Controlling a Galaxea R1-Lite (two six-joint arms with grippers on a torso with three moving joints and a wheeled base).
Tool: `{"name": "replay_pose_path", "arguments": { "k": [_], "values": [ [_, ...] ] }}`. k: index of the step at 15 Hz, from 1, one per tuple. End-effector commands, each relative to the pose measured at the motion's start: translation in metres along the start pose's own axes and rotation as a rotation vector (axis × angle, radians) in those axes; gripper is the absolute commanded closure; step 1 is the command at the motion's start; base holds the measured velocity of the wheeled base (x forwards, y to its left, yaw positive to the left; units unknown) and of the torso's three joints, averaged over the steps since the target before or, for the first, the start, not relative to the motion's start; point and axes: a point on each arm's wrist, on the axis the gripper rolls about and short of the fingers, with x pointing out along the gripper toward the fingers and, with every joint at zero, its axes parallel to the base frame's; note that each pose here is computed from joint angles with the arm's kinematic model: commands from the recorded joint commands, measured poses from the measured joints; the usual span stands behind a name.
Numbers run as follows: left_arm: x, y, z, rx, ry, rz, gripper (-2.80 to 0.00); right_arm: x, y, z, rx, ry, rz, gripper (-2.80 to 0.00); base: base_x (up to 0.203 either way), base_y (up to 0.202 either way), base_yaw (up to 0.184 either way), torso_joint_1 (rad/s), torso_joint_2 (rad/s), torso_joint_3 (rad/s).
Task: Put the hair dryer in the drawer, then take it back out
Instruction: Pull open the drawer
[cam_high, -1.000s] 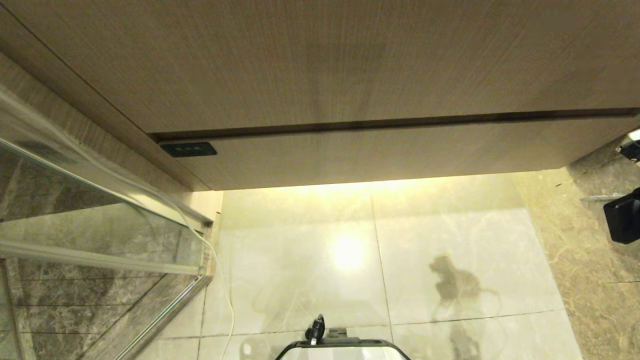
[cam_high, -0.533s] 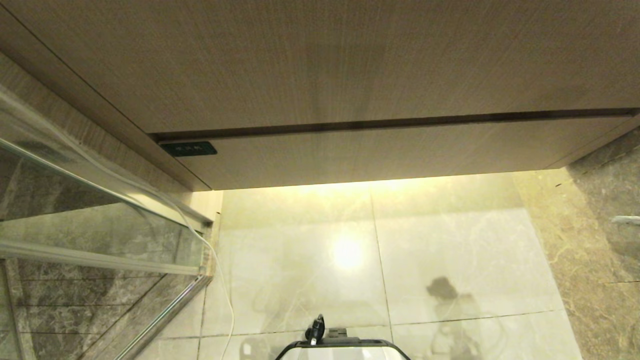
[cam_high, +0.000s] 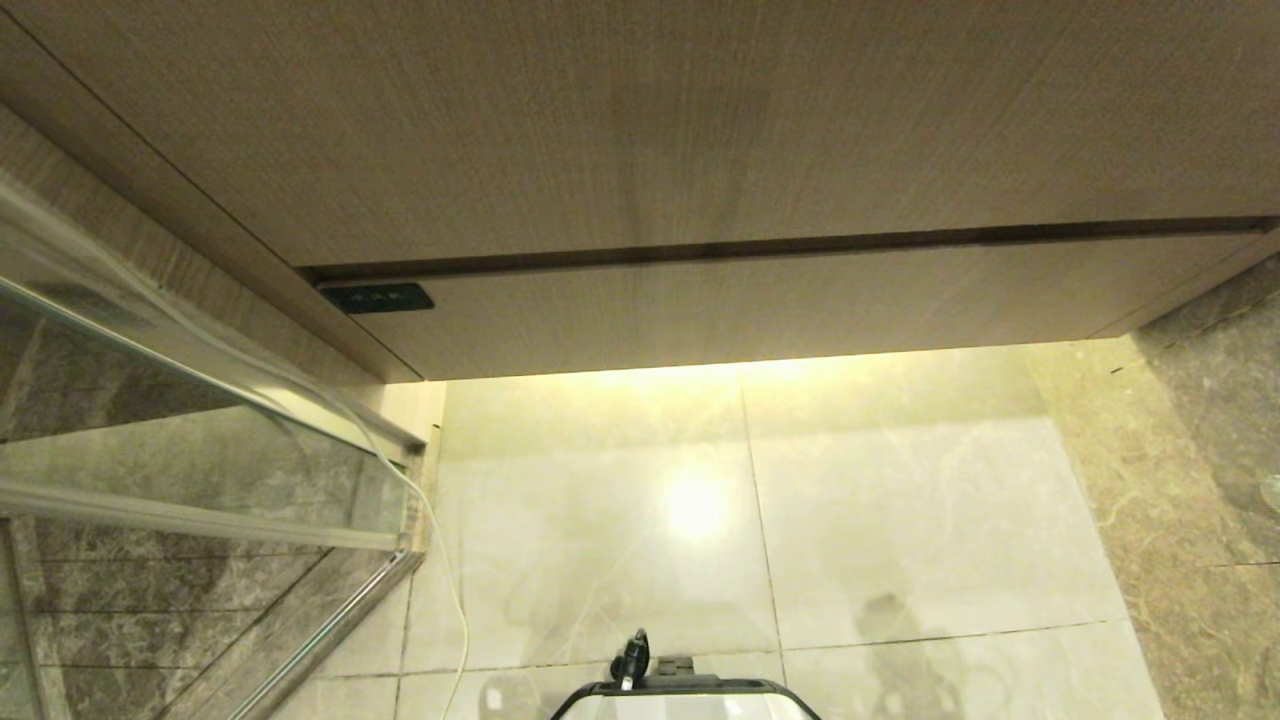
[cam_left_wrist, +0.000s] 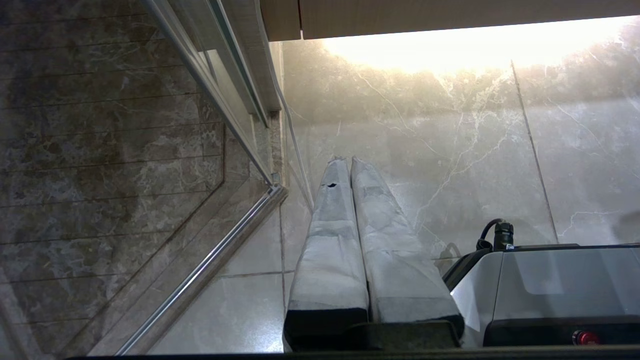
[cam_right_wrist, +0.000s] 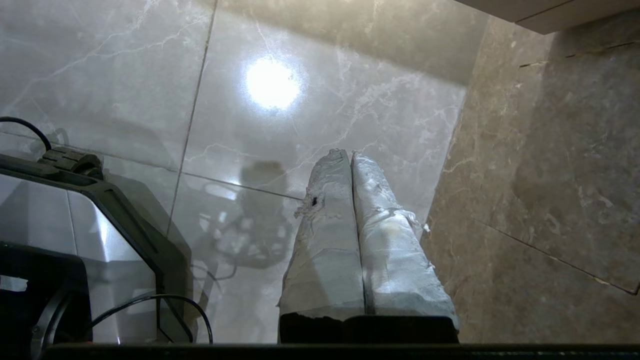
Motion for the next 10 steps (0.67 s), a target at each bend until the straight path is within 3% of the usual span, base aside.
{"name": "replay_pose_path", "arguments": {
  "k": [1, 7, 10],
  "values": [
    [0.000, 0.000, 0.000, -0.001, 0.000, 0.001, 0.00, -0.008, 0.006, -0.004, -0.017, -0.028, 0.018, 0.00, 0.000, 0.000, 0.000, 0.000, 0.00, 0.000],
    [0.000, 0.000, 0.000, -0.001, -0.001, 0.001, 0.00, -0.013, 0.012, 0.011, -0.079, -0.124, 0.107, 0.00, 0.000, 0.000, 0.000, 0.000, 0.00, 0.000],
    [0.000, 0.000, 0.000, -0.001, -0.001, 0.001, 0.00, -0.010, 0.018, 0.021, -0.204, -0.178, 0.198, 0.00, 0.000, 0.000, 0.000, 0.000, 0.00, 0.000]
  ]
}}
